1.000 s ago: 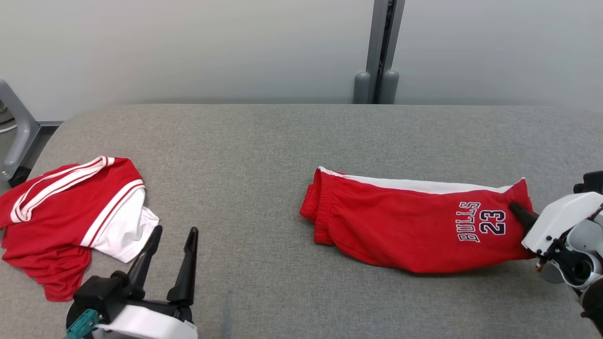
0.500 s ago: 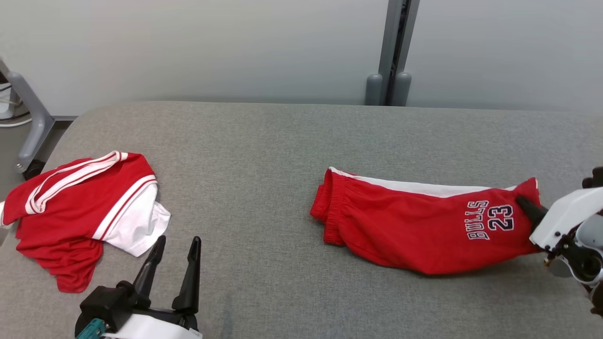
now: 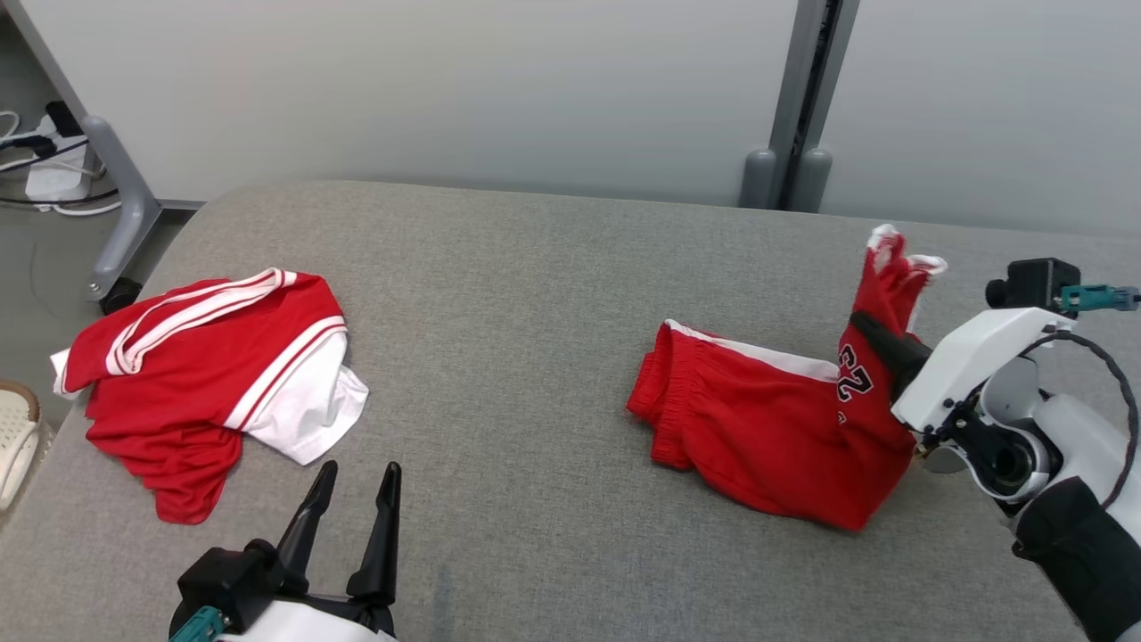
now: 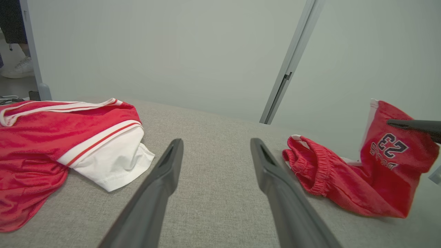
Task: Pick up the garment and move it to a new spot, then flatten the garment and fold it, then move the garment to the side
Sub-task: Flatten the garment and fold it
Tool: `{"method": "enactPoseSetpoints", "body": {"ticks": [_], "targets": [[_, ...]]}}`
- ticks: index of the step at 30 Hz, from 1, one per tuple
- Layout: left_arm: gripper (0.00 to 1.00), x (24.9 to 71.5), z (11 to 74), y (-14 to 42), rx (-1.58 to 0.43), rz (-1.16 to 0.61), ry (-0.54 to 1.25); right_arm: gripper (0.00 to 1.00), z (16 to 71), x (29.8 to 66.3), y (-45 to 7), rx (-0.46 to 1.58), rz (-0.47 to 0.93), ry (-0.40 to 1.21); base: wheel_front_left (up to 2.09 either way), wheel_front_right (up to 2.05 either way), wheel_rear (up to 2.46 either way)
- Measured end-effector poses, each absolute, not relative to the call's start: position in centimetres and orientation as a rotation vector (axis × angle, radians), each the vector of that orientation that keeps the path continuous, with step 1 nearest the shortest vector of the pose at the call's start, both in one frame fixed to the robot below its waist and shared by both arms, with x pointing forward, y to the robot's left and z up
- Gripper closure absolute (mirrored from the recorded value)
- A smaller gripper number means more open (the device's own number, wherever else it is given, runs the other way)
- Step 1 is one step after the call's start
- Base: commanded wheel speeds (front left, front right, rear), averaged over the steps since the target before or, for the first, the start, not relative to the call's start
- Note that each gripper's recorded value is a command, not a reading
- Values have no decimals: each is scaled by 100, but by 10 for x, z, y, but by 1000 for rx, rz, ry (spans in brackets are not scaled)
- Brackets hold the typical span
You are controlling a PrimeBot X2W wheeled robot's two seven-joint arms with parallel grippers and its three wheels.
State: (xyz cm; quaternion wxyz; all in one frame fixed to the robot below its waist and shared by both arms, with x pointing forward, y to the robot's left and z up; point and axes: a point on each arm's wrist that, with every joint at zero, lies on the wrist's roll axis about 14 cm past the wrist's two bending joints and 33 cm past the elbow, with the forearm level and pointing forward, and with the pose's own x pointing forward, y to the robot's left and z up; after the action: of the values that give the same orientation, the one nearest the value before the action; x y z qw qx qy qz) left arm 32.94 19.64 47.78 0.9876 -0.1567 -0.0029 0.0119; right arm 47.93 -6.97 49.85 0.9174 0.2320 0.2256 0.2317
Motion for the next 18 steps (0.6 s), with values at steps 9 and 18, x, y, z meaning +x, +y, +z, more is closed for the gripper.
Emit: {"method": "enactPoseSetpoints", "body": {"ticks": [9,18], "targets": [[0,313,469,213,-336,81,15,100,476,461,3,473,610,598,0,0,0],[0,309,466,218,-347,103,23,100,458,457,39,437,646,691,0,0,0]]}}
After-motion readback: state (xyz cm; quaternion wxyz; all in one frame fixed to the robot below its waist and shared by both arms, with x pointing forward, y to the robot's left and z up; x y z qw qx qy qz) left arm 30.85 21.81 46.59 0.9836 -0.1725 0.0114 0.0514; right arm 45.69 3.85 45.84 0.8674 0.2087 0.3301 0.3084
